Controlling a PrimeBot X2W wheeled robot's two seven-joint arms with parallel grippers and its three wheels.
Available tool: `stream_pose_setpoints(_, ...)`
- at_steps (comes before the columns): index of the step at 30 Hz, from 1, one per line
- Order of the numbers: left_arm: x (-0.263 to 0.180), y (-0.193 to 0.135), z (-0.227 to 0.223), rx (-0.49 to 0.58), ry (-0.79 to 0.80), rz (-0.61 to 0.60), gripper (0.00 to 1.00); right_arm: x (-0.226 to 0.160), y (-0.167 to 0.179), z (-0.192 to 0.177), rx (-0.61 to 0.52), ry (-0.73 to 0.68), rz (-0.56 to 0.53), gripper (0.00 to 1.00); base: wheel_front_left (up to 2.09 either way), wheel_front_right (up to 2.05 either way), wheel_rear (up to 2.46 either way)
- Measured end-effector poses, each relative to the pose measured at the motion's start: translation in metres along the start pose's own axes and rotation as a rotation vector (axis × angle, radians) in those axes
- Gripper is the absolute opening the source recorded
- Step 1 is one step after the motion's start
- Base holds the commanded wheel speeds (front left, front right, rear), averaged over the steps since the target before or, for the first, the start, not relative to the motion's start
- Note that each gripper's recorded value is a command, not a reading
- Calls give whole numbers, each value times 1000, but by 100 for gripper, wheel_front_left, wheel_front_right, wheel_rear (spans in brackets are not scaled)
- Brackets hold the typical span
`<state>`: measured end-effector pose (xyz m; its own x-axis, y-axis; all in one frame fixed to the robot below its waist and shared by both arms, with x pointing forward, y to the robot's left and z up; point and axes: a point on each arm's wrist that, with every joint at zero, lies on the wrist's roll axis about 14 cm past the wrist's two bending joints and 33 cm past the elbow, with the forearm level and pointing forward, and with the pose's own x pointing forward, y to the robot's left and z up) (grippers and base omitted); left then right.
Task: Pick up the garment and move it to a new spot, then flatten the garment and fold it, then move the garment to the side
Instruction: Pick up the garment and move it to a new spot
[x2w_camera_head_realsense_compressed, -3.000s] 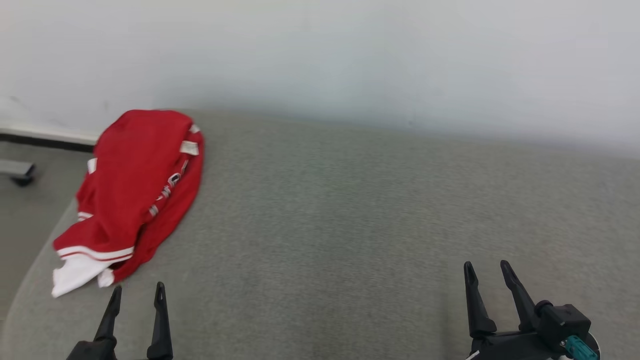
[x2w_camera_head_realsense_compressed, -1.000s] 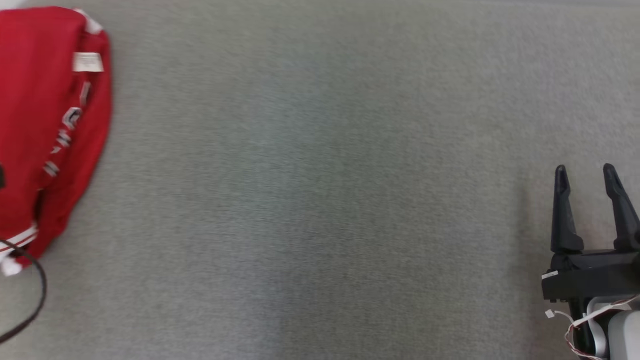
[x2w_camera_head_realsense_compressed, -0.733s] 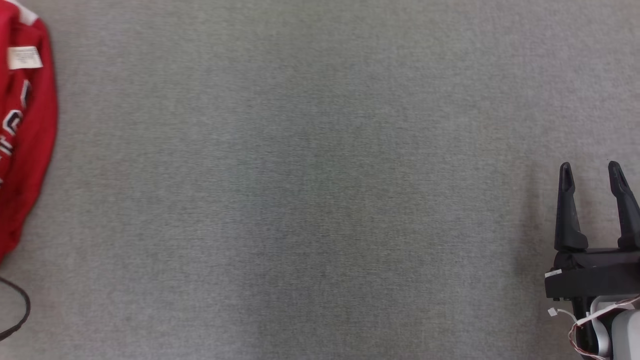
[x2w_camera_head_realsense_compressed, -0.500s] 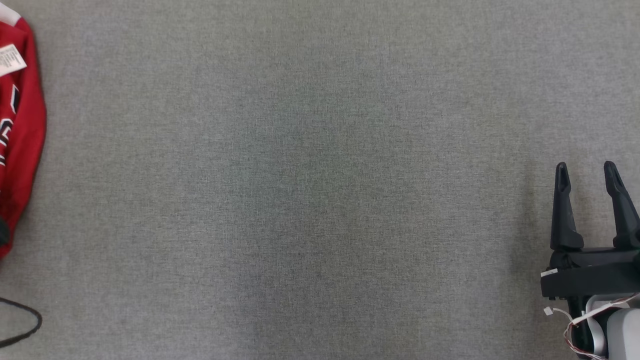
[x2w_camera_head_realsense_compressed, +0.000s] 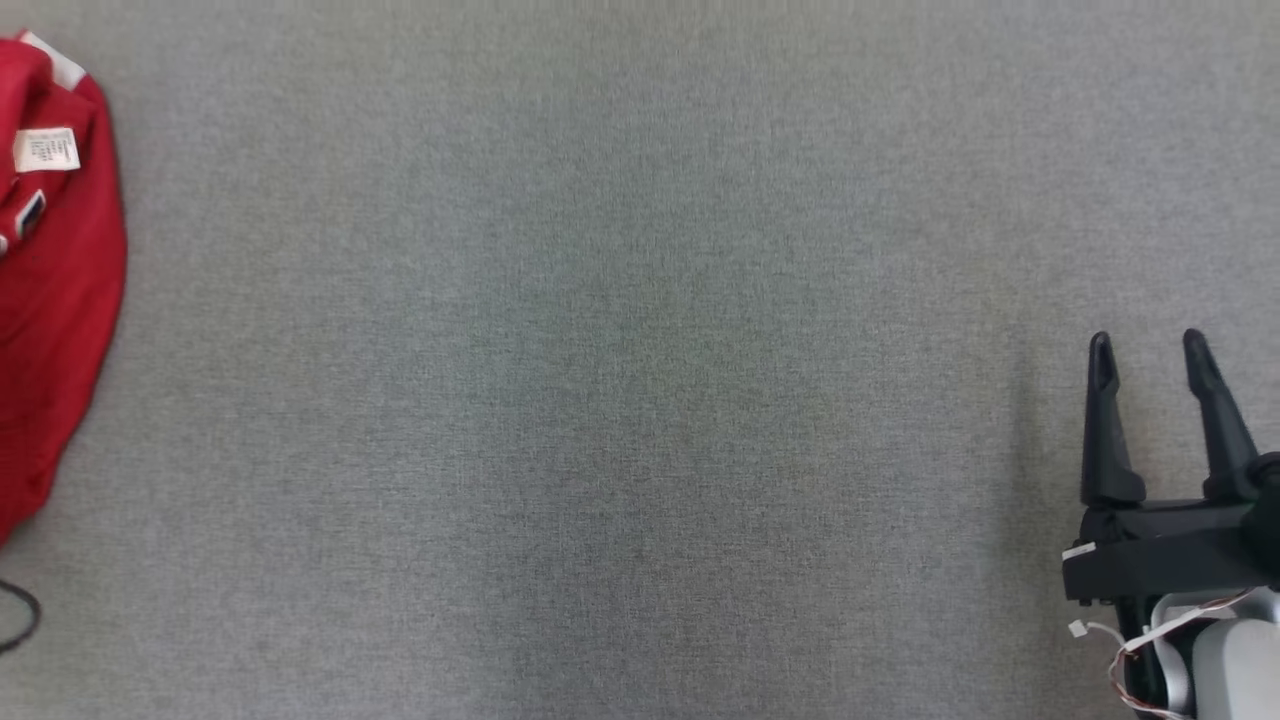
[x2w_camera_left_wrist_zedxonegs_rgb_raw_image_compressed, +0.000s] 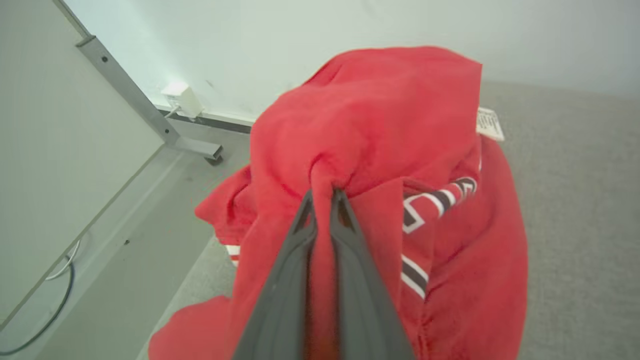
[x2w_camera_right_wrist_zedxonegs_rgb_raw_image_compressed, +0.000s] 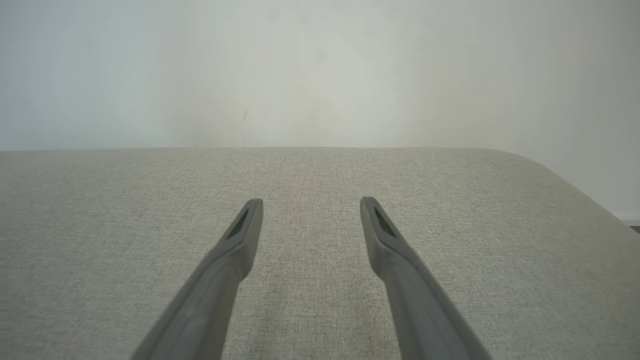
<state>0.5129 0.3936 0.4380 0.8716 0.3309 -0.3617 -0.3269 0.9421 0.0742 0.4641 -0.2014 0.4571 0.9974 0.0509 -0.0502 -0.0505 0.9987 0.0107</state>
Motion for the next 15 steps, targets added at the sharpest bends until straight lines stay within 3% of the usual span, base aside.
stream_pose_setpoints(9,-23,0,142,54,-430,-31,0,-12,15,6,54,-21,13,100,0,0,0)
stream_pose_setpoints(10,-35,-12,183,81,-537,-65,0,-15,18,9,66,-31,15,100,0,0,0)
stream_pose_setpoints(15,-77,-75,271,105,-759,-214,0,-24,19,13,97,-49,2,100,0,0,0)
